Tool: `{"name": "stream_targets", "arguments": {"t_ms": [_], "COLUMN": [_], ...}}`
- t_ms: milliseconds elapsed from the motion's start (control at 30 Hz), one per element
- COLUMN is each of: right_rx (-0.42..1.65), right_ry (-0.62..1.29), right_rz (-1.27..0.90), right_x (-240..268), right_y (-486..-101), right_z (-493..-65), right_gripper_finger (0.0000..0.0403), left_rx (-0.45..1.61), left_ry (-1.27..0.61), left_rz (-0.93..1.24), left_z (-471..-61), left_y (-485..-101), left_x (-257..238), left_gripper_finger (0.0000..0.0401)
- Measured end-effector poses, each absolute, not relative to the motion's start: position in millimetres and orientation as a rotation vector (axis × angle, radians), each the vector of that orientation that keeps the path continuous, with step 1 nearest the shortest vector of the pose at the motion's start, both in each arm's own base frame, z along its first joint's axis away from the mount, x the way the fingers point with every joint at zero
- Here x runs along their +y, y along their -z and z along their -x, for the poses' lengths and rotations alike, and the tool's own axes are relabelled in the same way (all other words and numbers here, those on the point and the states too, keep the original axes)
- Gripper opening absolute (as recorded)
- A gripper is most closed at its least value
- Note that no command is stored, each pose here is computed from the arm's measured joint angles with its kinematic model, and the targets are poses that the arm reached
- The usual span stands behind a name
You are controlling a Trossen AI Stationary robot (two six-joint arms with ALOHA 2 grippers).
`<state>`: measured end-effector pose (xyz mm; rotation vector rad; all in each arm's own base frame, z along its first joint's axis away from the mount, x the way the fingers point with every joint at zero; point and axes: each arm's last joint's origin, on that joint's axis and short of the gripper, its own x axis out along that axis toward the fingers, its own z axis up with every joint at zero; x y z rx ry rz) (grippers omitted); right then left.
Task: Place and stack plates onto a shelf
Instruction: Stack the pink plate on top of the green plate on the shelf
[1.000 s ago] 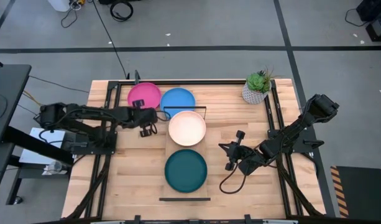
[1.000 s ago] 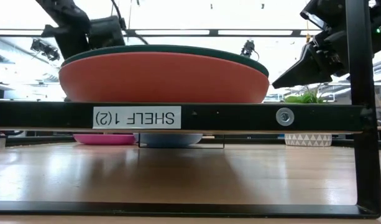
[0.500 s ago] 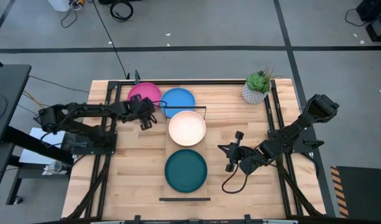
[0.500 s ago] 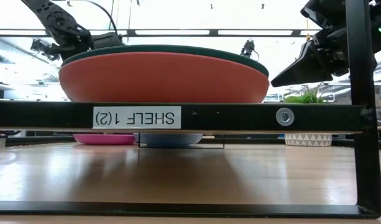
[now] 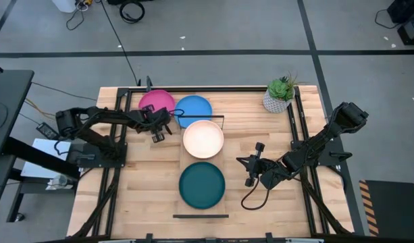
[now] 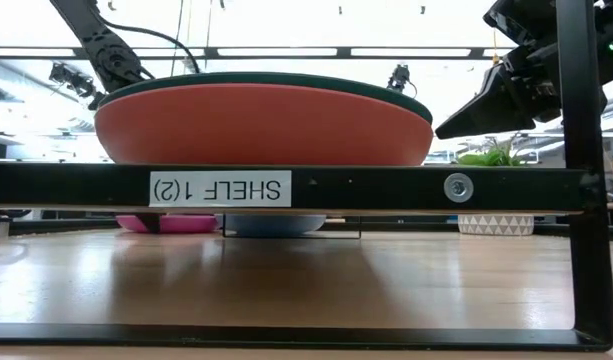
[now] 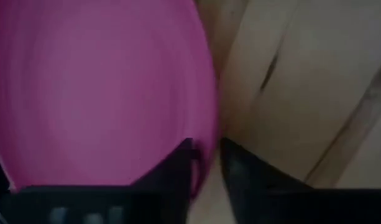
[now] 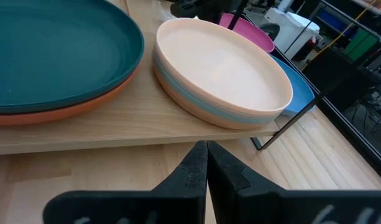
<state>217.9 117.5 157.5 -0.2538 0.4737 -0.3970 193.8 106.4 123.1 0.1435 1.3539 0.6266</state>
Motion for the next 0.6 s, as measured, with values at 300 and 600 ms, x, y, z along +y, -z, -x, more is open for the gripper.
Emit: {"name": "stream_targets", "arguments": {"t_ms": [300, 600], "right_rx": [0.474, 0.476], "right_ry": [0.397, 0.394], "right_rz": [0.254, 0.25], "right_x": [117.5, 117.4], "right_y": [-157.5, -156.9], "right_z": [-217.9, -217.6], "right_gripper_finger": [0.0014, 0.0014], "left_rx": [1.256, 0.976], "left_ry": [-0.676, -0.741], "left_rz": [-0.168, -0.198], "left_z": [-197.1, -199.5], "left_y": [-154.1, -231.2], "left_x": [106.3, 98.5], "left_gripper_finger": [0.0018, 0.0017]}}
